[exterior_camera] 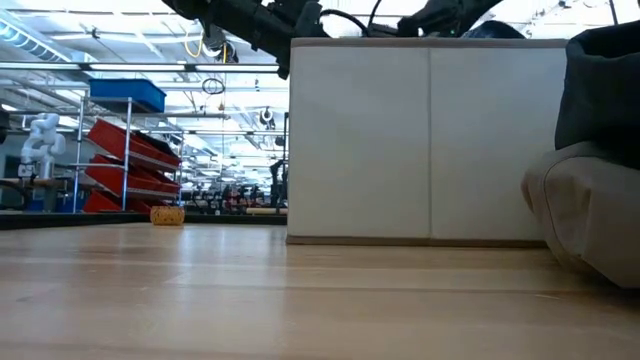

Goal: Sort clothes
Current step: Put the blue plaid shirt into the laundry organizer

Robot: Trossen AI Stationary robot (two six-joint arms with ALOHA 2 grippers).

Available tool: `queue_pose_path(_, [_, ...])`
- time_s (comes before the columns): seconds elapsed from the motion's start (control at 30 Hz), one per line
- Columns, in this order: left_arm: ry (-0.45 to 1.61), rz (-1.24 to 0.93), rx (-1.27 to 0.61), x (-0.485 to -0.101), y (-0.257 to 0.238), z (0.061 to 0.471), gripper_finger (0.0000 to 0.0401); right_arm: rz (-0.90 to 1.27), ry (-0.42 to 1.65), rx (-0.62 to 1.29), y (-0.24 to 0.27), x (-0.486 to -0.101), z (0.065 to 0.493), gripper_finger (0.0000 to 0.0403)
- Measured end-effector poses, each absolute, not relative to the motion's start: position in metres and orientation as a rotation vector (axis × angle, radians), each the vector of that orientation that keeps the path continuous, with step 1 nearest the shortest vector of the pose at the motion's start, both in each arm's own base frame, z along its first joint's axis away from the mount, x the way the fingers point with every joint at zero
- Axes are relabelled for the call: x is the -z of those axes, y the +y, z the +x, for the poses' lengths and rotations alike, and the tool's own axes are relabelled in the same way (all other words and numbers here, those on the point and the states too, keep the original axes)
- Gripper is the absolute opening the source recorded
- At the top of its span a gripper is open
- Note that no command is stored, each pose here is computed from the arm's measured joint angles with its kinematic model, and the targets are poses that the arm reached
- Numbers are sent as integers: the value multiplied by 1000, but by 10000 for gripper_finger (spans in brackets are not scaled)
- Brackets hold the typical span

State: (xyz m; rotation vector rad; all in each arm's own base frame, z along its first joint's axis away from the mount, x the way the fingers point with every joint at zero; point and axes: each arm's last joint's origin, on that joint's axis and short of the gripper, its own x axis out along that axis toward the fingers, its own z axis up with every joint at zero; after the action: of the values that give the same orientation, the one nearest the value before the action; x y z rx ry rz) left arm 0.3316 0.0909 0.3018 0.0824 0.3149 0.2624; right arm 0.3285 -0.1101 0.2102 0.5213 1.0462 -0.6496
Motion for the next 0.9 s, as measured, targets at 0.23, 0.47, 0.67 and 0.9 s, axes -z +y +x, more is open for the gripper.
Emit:
queue_pose_path(0.23, [330, 106, -271, -303, 91, 330, 178, 458, 992, 672, -101, -283, 320, 130])
queue_pose_path(0.47, [343, 106, -273, -300, 91, 331, 178, 385, 936, 689, -85, -339, 308, 130])
queue_pose_path(0.67, [344, 106, -274, -300, 92, 331, 178, 359, 845, 620, -68, -386, 298, 130])
queue_pose_path(0.9, [360, 105, -274, -298, 91, 330, 178, 445, 997, 452, -19, -408, 280, 130])
